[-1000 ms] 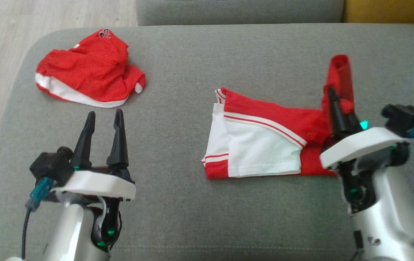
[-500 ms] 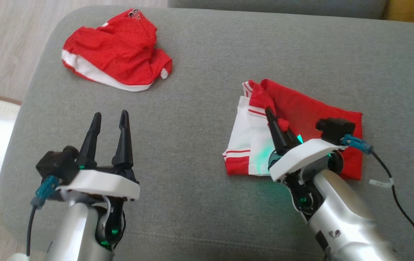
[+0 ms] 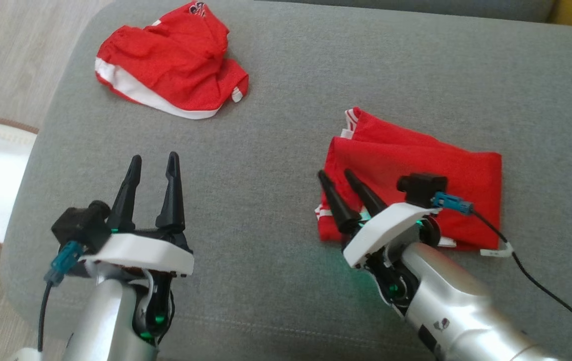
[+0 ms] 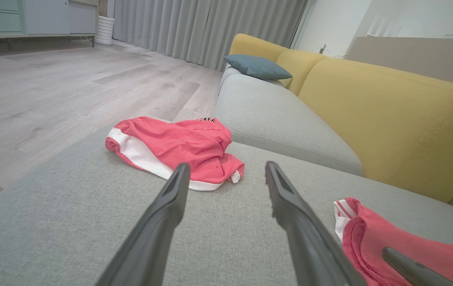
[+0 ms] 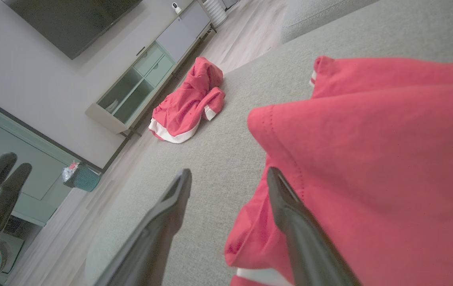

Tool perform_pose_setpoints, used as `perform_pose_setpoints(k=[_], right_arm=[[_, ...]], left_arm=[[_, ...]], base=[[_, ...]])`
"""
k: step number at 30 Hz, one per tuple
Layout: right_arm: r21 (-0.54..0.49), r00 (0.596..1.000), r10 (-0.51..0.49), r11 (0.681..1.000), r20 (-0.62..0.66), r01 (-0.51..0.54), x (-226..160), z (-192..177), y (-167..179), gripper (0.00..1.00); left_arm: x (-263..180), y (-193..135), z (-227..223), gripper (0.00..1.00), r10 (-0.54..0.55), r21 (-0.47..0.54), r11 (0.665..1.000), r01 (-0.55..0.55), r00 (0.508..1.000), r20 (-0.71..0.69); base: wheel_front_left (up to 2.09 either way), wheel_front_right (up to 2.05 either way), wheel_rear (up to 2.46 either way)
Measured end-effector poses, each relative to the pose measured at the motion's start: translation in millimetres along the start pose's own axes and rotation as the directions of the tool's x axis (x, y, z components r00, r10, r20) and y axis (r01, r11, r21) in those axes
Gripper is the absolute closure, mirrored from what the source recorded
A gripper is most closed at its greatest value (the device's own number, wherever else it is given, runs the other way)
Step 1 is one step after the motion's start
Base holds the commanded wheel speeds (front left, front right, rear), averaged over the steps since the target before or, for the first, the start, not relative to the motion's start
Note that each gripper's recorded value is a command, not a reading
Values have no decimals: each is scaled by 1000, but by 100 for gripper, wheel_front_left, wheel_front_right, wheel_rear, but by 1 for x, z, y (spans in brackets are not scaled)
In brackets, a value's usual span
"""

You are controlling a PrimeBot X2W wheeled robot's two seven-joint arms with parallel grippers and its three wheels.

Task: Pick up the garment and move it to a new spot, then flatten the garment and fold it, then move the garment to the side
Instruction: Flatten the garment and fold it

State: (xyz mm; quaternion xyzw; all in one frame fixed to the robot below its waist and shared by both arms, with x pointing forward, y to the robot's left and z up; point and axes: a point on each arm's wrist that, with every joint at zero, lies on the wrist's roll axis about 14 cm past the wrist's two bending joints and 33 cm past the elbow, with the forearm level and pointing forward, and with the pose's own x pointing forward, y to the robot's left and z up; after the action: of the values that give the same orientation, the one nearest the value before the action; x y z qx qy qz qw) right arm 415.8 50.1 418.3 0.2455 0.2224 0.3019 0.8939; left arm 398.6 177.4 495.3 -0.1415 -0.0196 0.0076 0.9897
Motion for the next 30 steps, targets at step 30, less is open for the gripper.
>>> perform_pose_setpoints(k=[30], right_arm=[[-431, 823, -245, 756, 513, 493, -134, 131, -84, 0]], left_arm=[[8, -60, 21, 0, -160, -19, 987, 162, 984, 82]], base=[[0, 0, 0]])
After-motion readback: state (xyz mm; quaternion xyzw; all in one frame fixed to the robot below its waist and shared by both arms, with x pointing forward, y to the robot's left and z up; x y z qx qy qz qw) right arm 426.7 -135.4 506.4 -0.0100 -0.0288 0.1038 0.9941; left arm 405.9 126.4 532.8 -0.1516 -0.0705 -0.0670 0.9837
